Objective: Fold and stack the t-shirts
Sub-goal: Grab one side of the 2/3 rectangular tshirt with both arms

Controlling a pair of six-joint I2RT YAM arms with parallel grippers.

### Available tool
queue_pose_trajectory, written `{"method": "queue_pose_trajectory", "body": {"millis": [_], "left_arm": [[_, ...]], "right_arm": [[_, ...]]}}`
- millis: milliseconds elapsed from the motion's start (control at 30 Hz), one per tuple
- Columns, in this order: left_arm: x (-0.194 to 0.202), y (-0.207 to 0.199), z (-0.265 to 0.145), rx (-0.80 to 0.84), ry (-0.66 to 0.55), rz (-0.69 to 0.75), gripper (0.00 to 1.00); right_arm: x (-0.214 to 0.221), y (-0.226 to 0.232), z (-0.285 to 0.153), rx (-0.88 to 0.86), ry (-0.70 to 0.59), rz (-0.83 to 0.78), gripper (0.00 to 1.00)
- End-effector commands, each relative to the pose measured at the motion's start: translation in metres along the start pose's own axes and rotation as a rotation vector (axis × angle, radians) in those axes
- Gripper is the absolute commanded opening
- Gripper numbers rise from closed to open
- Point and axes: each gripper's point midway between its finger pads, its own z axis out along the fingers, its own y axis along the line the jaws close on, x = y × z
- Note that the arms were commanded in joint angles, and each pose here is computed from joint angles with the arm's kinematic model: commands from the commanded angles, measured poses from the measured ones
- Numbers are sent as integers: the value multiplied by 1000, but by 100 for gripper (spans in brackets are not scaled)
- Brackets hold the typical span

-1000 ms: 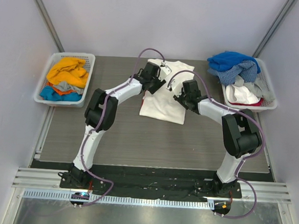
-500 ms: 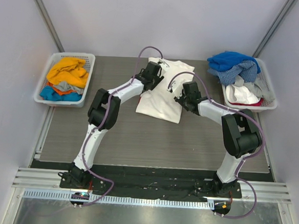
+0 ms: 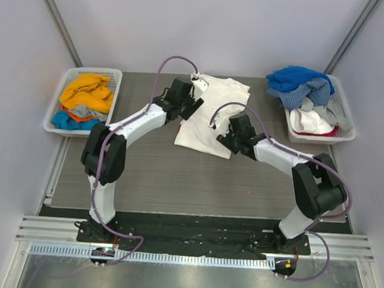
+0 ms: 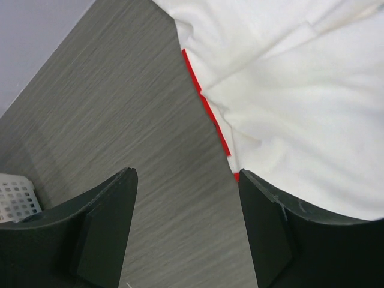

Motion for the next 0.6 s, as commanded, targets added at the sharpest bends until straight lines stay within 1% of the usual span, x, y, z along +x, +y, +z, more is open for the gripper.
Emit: {"method": "queue_pose_trajectory", "body": {"millis": [0,233,400,567], "left_arm": [[23,-21,-30,159,36,45,73],[73,-79,-39,443,146,64,72],[89,-92,-43,502,169,66,71],[103,-101,-44,537,194,65,71]], "right_arm": [[-24,7,-29,23,-67,-7,59],[-20,47,-33,-26,-41,-69,60],[-5,65,-30,-56,-3,-104,60],[2,72,-26,-64,13,-118,60]]}}
